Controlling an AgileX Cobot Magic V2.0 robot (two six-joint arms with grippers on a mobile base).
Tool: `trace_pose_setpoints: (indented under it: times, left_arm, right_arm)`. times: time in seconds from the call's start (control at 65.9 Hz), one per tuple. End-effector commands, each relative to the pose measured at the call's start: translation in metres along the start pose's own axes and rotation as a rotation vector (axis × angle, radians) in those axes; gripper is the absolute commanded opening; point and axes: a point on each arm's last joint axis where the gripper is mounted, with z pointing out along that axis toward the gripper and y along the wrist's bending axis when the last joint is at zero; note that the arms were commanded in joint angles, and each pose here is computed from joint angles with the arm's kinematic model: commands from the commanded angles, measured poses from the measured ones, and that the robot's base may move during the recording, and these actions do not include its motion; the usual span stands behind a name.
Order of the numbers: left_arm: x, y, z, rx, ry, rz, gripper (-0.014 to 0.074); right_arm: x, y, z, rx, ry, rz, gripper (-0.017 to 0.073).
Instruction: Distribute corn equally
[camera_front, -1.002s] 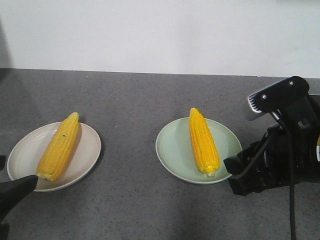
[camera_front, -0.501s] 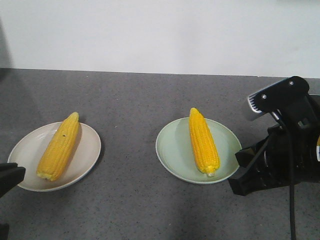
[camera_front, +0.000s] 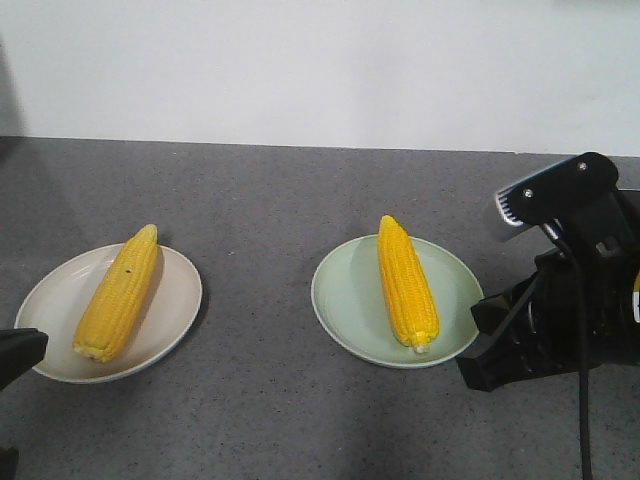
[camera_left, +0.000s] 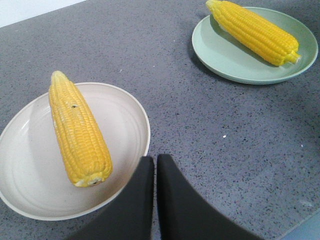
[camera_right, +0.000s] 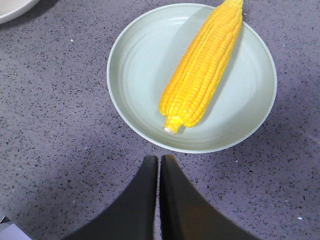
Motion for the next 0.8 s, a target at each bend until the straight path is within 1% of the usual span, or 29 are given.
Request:
trace_pose_setpoints:
  times: [0.0, 0.167, 0.288, 0.334, 0.395, 0.425, 0.486, 0.562, 0.638, 0.729, 0.789]
  left_arm:
    - [-0.013, 0.000, -0.005, -0.001, -0.086, -0.006, -0.0008]
    - [-0.013, 0.000, -0.005, -0.003, -0.086, -0.004, -0.0008]
    - [-0.009, 0.007, -0.007, -0.085, -0.089, 0.088, -0.0008]
    - [-0.005, 0.011, -0.008, -0.124, -0.112, 0.088, -0.0008]
    - [0.002, 0.015, -0.010, -0.176, -0.181, 0.055, -0.0008]
    - [0.007, 0.018, -0.011, -0.203, -0.221, 0.026, -0.0008]
    - [0.018, 0.022, -0.012, -0.250, -0.282, -0.015, -0.0008]
    - [0.037, 0.024, -0.012, -0.310, -0.363, -0.039, -0.0008]
    - [0.055, 0.025, -0.014, -0.363, -0.436, -0.080, -0.0008]
    - [0.081, 0.025, -0.012, -0.416, -0.479, -0.117, -0.0008]
    - [0.096, 0.023, -0.010, -0.434, -0.506, -0.142, -0.0008]
  right_arm:
    - [-0.010, 0.000, -0.011, 0.002, -0.088, -0.007, -0.0010]
    - [-0.009, 0.000, -0.011, 0.002, -0.087, -0.007, -0.0010]
    - [-0.009, 0.000, -0.011, 0.002, -0.087, -0.007, -0.0010]
    - [-0.009, 0.000, -0.011, 0.002, -0.087, -0.007, -0.0010]
    - [-0.009, 0.000, -0.011, 0.002, -0.087, -0.007, -0.0010]
    - [-0.009, 0.000, -0.011, 0.002, -0.087, -0.007, -0.0010]
    - [-0.009, 0.000, -0.011, 0.002, -0.087, -0.007, -0.0010]
    - [-0.009, 0.000, -0.011, 0.002, -0.087, -0.007, -0.0010]
    - [-0.009, 0.000, -0.011, 0.002, -0.087, -0.007, -0.0010]
    - [-0.009, 0.000, -0.011, 0.002, -0.087, -0.007, -0.0010]
    - [-0.009, 0.000, -0.011, 0.002, -0.087, -0.007, -0.0010]
